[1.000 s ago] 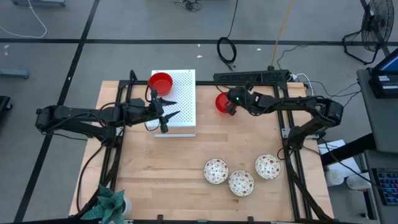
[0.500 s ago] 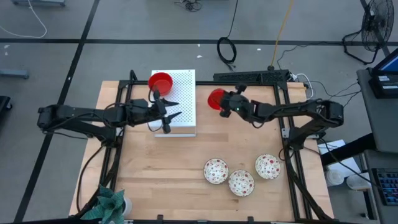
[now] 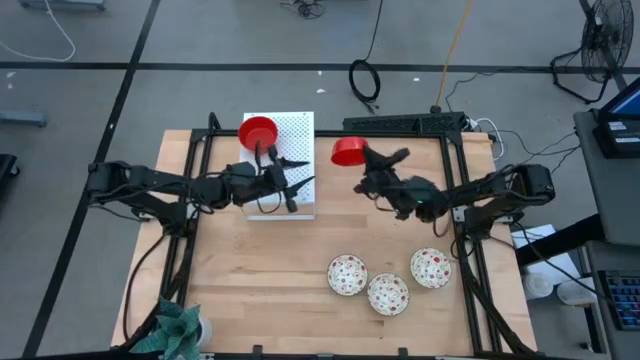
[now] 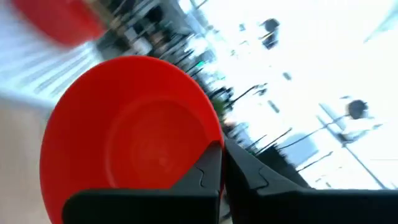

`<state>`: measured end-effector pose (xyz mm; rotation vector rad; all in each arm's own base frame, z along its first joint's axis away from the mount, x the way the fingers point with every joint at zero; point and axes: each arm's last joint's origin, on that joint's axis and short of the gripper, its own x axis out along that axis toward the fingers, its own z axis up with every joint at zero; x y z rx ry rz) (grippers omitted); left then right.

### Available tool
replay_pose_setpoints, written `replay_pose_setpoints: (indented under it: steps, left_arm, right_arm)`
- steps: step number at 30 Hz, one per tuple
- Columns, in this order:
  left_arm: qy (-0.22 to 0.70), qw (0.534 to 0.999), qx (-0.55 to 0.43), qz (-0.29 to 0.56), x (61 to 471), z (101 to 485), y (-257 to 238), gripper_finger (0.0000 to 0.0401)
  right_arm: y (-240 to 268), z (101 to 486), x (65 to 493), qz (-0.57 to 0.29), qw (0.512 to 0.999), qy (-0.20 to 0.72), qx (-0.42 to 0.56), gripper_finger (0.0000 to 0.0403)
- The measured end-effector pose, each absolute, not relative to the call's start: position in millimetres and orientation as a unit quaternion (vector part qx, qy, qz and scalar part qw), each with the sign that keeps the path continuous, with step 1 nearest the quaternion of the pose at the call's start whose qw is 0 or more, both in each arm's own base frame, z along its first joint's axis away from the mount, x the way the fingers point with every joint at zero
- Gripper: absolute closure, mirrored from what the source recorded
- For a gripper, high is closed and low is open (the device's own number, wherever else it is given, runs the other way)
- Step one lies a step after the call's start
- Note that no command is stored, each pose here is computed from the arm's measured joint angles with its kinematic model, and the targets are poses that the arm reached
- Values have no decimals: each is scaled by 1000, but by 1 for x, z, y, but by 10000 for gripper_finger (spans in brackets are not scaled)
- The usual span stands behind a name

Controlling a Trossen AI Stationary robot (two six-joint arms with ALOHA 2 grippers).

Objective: Pick & Place Mini bowls
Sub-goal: Stack the red bowl on top of the red bowls on the shelf

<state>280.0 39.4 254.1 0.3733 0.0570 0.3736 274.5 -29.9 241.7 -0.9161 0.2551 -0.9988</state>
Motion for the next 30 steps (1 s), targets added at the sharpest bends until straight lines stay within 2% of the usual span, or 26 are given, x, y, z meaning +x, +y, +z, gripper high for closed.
replay_pose_setpoints:
  steps: [4,9,23,30]
  left_arm:
    - [-4,967,170,190,287,254,40,215]
    - [-16,966,171,191,300,254,42,215]
    - [5,968,162,191,347,241,47,215]
    - [0,959,162,233,349,244,50,215]
  right_arm:
    - [-19,247,262,-475,767,59,-427,403]
    - [-12,247,259,-451,778,20,-436,403]
    - [-12,247,260,-444,788,8,-426,403]
    - [-12,247,260,-443,791,6,-423,403]
